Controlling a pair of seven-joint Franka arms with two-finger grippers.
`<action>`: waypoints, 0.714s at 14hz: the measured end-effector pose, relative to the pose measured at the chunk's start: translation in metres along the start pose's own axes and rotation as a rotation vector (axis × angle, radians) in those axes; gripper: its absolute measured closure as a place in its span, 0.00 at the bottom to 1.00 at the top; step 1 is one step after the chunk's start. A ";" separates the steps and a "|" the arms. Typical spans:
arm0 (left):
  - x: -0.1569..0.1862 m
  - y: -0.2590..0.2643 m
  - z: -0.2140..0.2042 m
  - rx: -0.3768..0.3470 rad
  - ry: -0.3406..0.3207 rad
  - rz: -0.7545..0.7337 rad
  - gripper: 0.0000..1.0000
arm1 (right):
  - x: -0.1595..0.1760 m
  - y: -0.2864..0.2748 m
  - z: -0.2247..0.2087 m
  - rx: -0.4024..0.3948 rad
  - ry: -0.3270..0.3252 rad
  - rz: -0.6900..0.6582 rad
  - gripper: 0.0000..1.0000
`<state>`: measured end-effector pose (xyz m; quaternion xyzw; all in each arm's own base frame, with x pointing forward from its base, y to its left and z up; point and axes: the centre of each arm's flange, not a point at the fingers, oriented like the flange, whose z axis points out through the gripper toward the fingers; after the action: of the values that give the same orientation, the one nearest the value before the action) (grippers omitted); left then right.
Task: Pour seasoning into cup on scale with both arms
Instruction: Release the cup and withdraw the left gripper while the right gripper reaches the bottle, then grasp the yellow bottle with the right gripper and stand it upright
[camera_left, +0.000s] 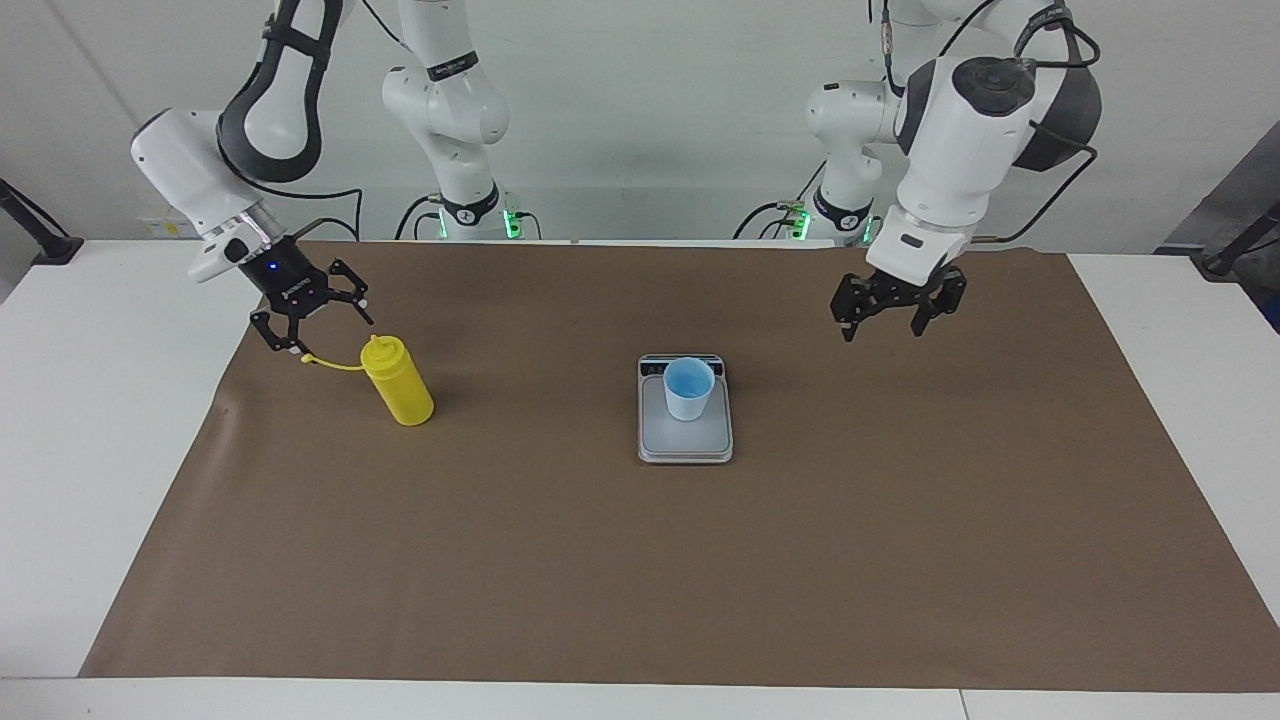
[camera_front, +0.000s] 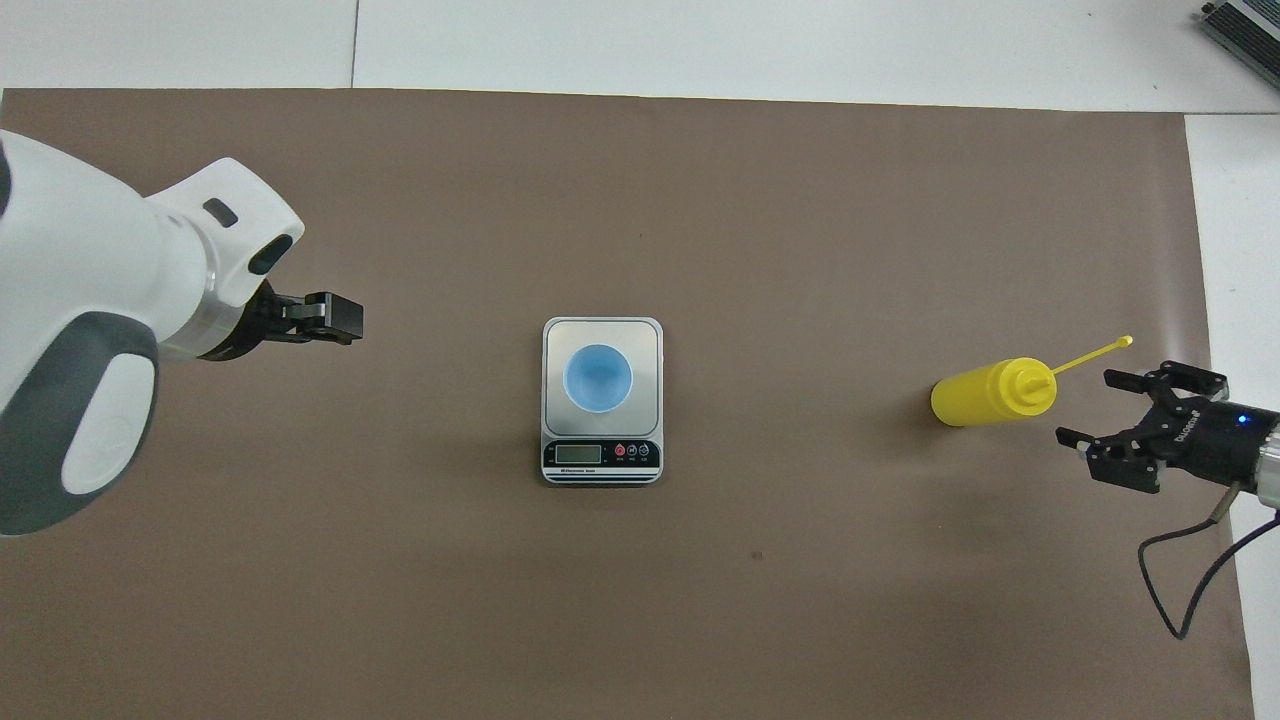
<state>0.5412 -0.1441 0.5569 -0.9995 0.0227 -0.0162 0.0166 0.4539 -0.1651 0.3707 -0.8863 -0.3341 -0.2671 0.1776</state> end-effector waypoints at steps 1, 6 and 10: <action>-0.002 -0.014 -0.003 0.005 -0.012 0.023 0.00 | -0.014 0.005 0.010 0.009 0.034 -0.012 0.00; -0.002 -0.062 -0.038 0.010 -0.039 0.047 0.00 | -0.040 -0.001 0.056 0.020 0.173 -0.079 0.00; 0.004 -0.097 -0.051 -0.018 -0.052 0.035 0.00 | -0.035 -0.012 0.087 0.034 0.243 -0.111 0.00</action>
<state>0.5483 -0.0486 0.6109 -0.9991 0.0397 0.0102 0.0084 0.4542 -0.1311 0.2822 -0.8244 -0.3631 -0.3763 0.2168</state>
